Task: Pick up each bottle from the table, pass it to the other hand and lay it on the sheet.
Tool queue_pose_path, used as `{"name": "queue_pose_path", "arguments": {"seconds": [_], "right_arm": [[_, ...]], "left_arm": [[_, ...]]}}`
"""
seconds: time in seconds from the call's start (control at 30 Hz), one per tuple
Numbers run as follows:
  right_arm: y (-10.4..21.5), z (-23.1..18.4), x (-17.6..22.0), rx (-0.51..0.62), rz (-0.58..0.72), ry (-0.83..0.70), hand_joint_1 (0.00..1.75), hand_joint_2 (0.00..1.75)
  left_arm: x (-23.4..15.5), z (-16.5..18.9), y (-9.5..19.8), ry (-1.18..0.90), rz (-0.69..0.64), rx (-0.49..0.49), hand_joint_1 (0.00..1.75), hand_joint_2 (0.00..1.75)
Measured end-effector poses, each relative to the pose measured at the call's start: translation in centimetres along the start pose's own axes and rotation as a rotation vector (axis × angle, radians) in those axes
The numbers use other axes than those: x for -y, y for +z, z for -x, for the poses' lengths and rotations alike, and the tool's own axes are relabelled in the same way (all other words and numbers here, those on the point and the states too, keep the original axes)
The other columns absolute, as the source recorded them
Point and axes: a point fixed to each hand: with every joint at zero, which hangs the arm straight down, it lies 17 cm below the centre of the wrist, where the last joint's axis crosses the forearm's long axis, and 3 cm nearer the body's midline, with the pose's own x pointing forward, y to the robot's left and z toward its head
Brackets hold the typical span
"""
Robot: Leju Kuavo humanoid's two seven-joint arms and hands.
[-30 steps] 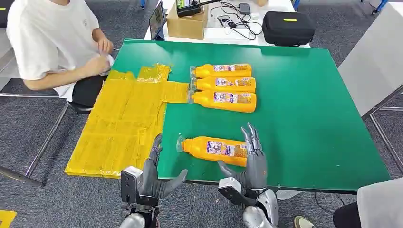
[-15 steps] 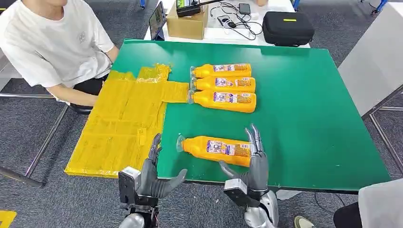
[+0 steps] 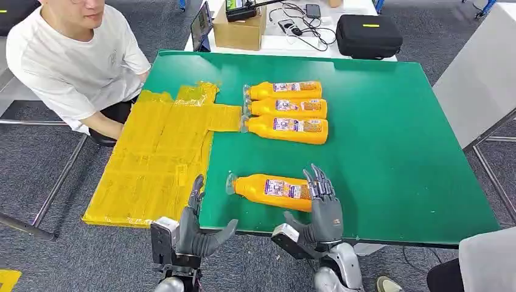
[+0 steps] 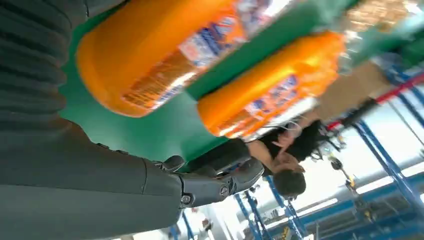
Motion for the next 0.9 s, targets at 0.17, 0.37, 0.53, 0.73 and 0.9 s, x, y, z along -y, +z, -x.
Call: {"name": "queue_pose_path", "arguments": {"seconds": [0.17, 0.37, 0.53, 0.73, 0.9], "right_arm": [[0.1, 1.2, -0.2, -0.014, -0.017, 0.045, 0.0, 1.75], [0.2, 1.8, -0.4, -0.025, -0.029, 0.06, 0.0, 1.75], [-0.3, 4.2, -1.2, -0.096, -0.089, 0.183, 0.0, 1.75], [-1.1, 6.2, -2.2, -0.119, -0.16, 0.251, 0.0, 1.75], [-2.1, 7.9, -2.7, -0.174, -0.219, 0.316, 0.0, 1.75]], "left_arm": [[-0.3, 0.0, 0.2, -0.006, -0.008, -0.002, 0.0, 1.75], [-0.5, 0.0, 0.2, -0.008, -0.013, -0.002, 0.0, 1.75], [-0.6, 0.1, 0.2, -0.031, -0.013, -0.009, 0.0, 1.75], [-0.7, 0.2, 0.1, -0.045, -0.004, -0.016, 0.0, 1.75], [-0.1, 0.5, 0.1, -0.073, 0.028, -0.034, 0.0, 1.75]]}}
